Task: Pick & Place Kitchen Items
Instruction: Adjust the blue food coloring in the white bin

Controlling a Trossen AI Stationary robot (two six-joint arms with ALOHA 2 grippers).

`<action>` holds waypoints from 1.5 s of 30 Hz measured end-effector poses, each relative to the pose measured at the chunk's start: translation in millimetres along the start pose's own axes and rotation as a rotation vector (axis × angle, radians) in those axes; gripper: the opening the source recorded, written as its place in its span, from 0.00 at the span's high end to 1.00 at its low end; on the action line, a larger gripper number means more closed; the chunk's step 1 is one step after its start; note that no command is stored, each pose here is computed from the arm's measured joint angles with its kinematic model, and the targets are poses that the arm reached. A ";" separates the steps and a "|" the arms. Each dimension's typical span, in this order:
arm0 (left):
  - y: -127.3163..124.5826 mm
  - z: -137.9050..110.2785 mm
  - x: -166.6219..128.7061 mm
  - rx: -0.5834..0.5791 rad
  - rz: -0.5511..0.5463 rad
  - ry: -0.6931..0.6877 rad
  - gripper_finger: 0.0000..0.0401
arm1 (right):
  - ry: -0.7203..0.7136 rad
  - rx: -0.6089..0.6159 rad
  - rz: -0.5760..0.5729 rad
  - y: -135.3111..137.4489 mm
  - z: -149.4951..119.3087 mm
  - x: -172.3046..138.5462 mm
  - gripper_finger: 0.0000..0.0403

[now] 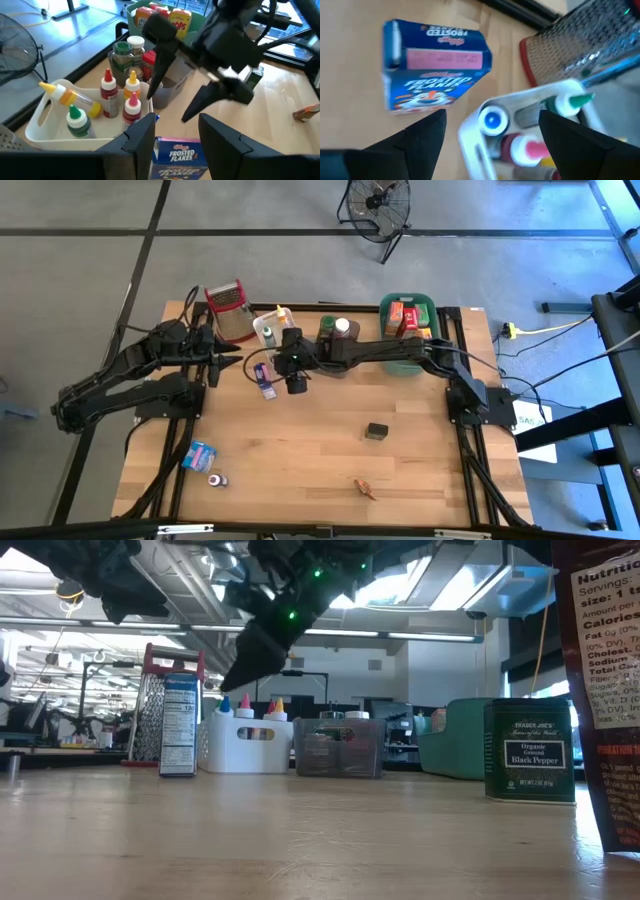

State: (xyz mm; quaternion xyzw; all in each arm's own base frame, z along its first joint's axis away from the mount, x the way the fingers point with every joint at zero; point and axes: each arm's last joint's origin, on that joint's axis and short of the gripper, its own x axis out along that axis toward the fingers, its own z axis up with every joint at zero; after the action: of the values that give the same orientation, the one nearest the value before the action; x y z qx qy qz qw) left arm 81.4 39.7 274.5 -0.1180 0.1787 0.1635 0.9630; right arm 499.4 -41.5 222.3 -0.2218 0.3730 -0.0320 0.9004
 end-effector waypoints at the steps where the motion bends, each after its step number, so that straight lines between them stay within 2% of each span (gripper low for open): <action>1: 0.0 0.4 0.1 0.008 0.000 -0.004 0.64 | 0.000 -0.025 -0.016 0.5 -0.7 3.3 0.20; 5: 0.0 0.4 0.1 0.017 0.000 -0.003 0.64 | 0.030 -0.112 -0.072 2.6 -4.4 12.2 0.20; 9: 0.0 0.3 0.1 0.024 0.000 -0.003 0.64 | 0.031 -0.121 -0.083 1.9 -3.9 11.7 0.21; 17: 0.0 0.3 0.0 0.035 0.000 -0.004 0.64 | 0.021 -0.144 -0.061 2.4 -3.7 11.8 0.25; 36: 0.0 0.4 0.1 0.035 0.000 -0.003 0.64 | 0.019 -0.217 -0.023 4.2 -10.1 22.4 0.25; 45: 0.0 0.4 0.1 0.041 0.001 -0.003 0.64 | 0.027 -0.216 0.000 2.1 -16.4 28.9 0.25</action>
State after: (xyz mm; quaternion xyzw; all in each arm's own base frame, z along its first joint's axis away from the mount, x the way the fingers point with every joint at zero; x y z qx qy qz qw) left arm 81.6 39.9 274.8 -0.0977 0.1805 0.1606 0.9654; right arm 508.7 -52.2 192.2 -0.3169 0.3865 0.0052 0.8661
